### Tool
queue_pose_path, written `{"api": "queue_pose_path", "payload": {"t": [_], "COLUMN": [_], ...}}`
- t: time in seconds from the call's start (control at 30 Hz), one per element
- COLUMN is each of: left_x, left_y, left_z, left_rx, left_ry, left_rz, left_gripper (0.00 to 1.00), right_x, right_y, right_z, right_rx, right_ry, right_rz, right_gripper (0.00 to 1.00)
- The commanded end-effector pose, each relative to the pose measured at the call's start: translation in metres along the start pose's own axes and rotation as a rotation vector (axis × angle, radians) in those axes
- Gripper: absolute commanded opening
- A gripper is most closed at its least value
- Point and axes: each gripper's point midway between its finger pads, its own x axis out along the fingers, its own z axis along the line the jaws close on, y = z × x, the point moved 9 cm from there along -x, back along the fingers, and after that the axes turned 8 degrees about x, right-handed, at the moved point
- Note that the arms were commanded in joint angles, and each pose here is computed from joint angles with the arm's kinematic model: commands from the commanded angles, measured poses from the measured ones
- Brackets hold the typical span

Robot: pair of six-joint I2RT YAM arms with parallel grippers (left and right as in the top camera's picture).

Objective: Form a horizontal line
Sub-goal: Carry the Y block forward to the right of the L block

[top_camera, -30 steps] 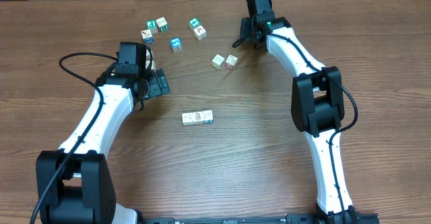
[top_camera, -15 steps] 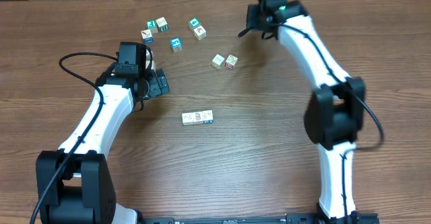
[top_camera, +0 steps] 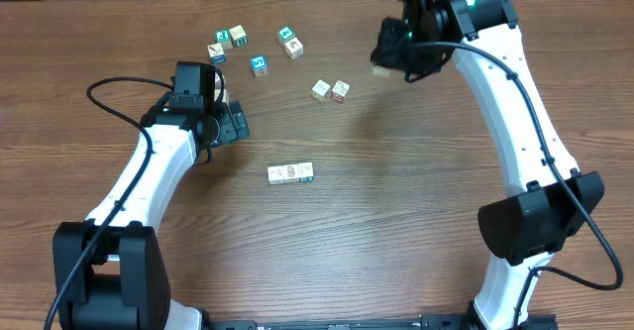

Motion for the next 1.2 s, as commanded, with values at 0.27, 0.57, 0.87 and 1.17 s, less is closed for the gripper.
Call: {"api": "queue_pose_path", "payload": {"t": [0.27,0.57,0.87,1.17], "left_x": [-0.008,-0.008,-0.008,-0.008], "left_y": [-0.005,-0.005,-0.005,-0.005], "left_z": [0.000,0.000,0.000,0.000], "left_rx": [0.006,0.006,0.006,0.006], "left_ry": [-0.004,-0.004,-0.004,-0.004], "left_rz": [-0.031,-0.031,-0.031,-0.031], "left_gripper": [1.00,1.00,1.00,1.00], "right_x": [0.042,0.106,0.140,0.170], "right_y": [0.066,0.118,0.124,0.131], "right_z": [0.028,0.041,0.028,0.015], "right_rx": [0.049,0.013,0.050,0.043], "right_ry": [0.202,0.315,0.334,0.300], "right_rz": [0.129,0.096,0.032,0.007], "right_gripper": [0.15,0.15,0.16,0.20]}}
